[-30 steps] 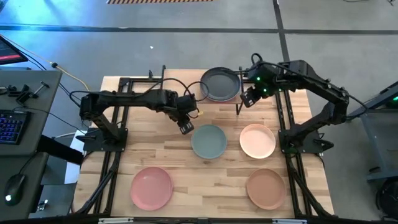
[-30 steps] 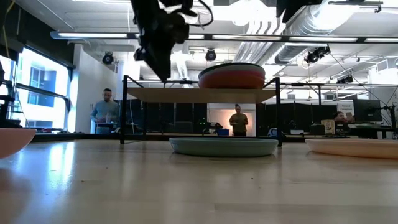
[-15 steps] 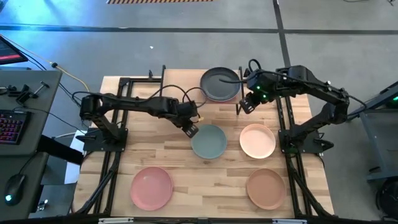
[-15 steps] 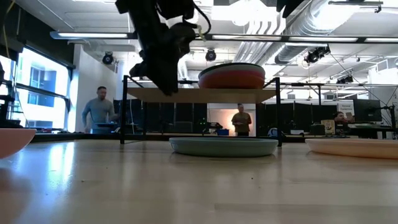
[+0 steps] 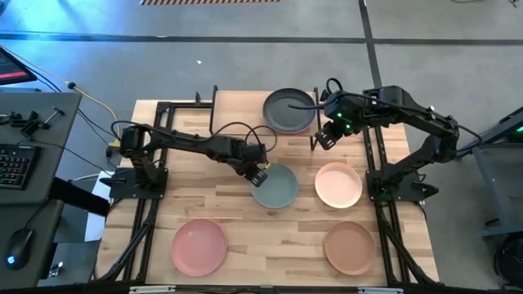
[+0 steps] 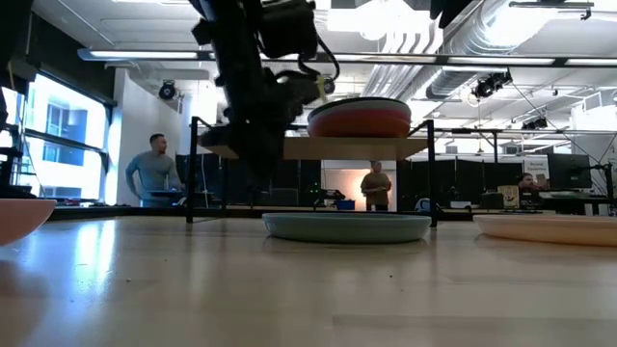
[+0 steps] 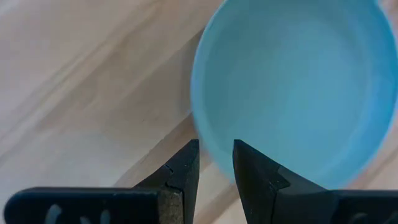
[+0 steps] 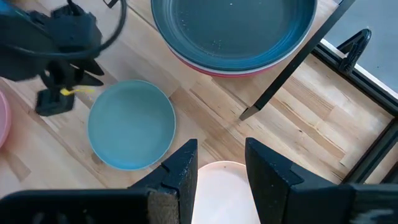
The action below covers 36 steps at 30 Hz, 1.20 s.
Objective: Place and stack plates onto a shelf
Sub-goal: Put the gray plate on the shelf
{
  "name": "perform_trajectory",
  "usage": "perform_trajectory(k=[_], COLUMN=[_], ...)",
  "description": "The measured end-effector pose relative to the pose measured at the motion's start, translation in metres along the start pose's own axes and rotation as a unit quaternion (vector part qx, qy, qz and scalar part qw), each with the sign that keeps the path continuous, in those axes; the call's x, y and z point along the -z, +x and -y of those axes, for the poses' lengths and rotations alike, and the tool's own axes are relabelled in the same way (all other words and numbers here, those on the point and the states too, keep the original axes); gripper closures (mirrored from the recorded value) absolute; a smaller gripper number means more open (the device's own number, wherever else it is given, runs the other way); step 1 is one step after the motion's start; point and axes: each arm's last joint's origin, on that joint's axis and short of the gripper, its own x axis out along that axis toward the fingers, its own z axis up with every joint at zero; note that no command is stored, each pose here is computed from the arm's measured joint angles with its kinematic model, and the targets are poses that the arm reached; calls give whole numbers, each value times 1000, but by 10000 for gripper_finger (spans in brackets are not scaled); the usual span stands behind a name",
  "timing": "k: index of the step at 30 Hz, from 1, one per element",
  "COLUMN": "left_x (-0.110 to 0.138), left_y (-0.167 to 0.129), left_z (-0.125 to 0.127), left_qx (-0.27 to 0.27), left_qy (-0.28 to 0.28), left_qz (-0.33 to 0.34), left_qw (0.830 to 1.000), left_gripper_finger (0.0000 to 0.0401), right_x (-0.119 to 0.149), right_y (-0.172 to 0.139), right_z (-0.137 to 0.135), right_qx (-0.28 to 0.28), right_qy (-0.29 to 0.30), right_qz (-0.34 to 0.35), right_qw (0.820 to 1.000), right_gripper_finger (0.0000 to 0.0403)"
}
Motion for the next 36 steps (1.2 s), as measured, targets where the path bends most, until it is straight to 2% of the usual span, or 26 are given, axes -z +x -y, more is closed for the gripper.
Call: perform_trajectory(k=[7,19,25,28,33,36], left_x=[3,7,8,8,8,8], left_y=[21,55,59,56,51,51], left_z=[-1,1,1,1,2,2], left_qx=[-18,-14,-12,-9,5,7], left_qy=[-16,-27,-24,-15,18,42], left_qz=[-25,-70,-79,-77,-77,-80], left_qw=[999,997,997,997,997,996], left_gripper_finger=[314,314,317,334,391,394], right_x=[0,1,1,1,1,1], right_y=[0,0,0,0,0,0], right_z=[0,1,1,1,1,0], right_qx=[0,3,3,3,3,2], right_qy=[-4,-5,-5,-5,-5,-5], right_qz=[0,-4,-4,-4,-4,-3], right_qw=[1000,1000,1000,1000,1000,1000], right_gripper_finger=[290,290,290,290,290,290])
